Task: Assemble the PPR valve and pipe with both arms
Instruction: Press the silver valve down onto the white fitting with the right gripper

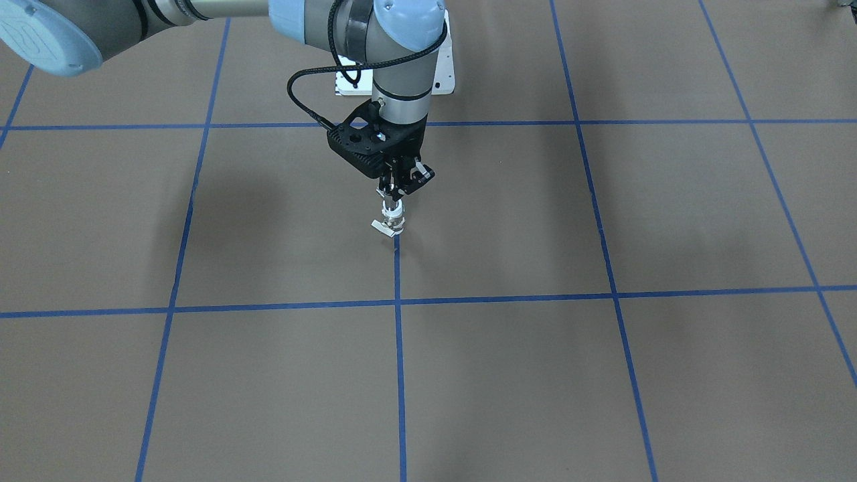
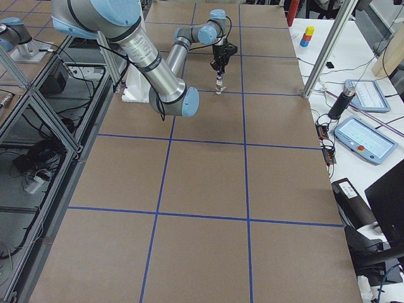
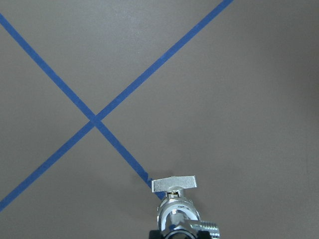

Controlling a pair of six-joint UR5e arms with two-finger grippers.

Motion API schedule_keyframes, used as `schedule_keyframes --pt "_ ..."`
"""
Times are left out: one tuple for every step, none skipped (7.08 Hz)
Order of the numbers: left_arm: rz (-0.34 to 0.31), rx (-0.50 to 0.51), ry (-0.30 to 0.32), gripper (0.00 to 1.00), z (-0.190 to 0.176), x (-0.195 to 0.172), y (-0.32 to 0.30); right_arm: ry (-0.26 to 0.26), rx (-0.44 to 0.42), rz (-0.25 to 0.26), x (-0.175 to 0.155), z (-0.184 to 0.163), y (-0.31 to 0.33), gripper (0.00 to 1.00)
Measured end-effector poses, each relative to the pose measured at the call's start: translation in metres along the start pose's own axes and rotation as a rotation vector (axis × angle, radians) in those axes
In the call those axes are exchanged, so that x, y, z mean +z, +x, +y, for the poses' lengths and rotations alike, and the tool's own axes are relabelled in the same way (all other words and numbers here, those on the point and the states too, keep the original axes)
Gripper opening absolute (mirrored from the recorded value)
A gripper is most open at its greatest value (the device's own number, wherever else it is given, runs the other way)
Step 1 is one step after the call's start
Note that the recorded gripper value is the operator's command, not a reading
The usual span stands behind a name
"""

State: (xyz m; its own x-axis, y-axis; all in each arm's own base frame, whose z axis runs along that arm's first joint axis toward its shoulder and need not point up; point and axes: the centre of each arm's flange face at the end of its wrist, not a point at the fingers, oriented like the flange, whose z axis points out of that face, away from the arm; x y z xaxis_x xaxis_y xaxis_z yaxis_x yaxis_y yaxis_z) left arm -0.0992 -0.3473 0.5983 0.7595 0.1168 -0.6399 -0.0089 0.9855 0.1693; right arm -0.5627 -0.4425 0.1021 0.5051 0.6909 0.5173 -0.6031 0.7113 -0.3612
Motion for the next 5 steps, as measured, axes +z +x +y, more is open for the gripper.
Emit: schedule_keyframes --pt "0.000 0.000 0.000 1.00 0.0000 0.0000 0.0000 -0.001 0.000 -0.001 -0.0007 0.0003 -0.0003 0.00" --pt "0.000 0.000 0.000 1.00 -0.0001 0.0001 0.0001 -0.002 0.000 -0.003 -0.0017 0.0007 -0.0006 0.00" --pt "0.000 0.000 0.000 1.00 -0.0001 0.0002 0.0002 -0.002 0.001 -0.003 -0.0019 0.0007 -0.0007 0.00" --pt "0.000 0.000 0.000 1.00 -0.0001 0.0001 0.0001 -0.001 0.001 -0.001 -0.0008 0.0005 -0.0001 0.00" --pt "0.000 0.000 0.000 1.00 0.0000 0.0000 0.0000 -0.001 0.001 0.000 0.0002 0.0004 0.0007 0.00"
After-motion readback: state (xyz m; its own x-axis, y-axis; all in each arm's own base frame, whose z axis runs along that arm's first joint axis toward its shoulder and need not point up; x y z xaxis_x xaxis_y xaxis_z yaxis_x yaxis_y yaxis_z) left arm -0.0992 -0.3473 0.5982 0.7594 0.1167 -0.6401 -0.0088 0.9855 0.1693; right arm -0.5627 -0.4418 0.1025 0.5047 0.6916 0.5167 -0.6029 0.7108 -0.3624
